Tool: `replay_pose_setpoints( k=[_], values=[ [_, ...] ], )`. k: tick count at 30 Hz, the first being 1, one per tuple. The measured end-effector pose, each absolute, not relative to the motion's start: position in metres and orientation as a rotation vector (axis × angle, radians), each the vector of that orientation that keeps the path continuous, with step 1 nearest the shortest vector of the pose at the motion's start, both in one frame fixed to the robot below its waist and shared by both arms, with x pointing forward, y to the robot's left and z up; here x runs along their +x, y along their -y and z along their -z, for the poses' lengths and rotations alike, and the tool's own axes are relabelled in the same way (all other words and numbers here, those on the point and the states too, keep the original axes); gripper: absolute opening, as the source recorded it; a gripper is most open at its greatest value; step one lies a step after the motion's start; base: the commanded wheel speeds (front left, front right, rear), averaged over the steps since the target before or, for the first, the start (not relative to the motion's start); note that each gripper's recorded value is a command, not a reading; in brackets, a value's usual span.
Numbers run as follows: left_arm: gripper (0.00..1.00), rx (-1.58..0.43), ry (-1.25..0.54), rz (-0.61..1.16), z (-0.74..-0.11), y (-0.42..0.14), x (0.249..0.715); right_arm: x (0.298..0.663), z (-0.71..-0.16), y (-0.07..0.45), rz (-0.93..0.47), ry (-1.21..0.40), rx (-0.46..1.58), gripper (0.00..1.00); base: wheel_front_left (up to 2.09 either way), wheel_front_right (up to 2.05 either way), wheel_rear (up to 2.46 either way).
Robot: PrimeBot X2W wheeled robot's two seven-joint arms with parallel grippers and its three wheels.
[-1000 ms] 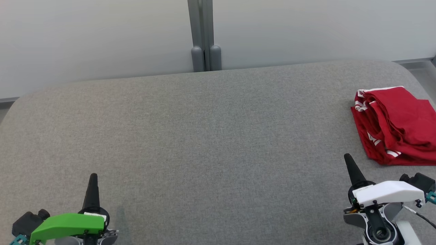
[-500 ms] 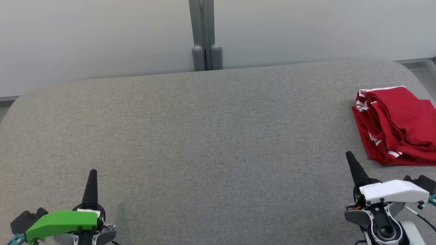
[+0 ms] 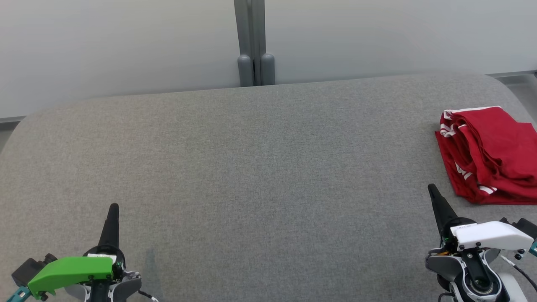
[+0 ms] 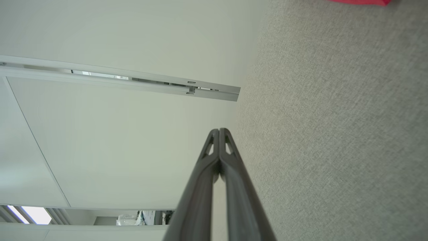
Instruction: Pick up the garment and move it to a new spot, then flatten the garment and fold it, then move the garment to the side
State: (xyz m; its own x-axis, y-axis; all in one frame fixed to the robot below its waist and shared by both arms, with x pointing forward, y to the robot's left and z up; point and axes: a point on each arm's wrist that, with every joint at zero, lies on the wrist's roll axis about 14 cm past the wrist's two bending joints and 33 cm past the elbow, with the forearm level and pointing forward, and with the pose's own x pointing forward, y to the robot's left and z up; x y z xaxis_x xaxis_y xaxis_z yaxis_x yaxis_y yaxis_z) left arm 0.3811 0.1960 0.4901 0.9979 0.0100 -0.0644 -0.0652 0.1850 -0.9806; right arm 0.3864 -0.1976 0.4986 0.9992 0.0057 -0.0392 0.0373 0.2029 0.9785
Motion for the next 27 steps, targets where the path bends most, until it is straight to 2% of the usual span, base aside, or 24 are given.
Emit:
replay_pose_setpoints(
  k=[27],
  values=[
    [0.00, -1.578, -0.011, -0.010, -0.503, -0.199, 0.388, 0.389, -0.506, 0.200, 0.004, -0.003, 1.572, 0.00, 0.00, 0.00, 0.00]
  ],
)
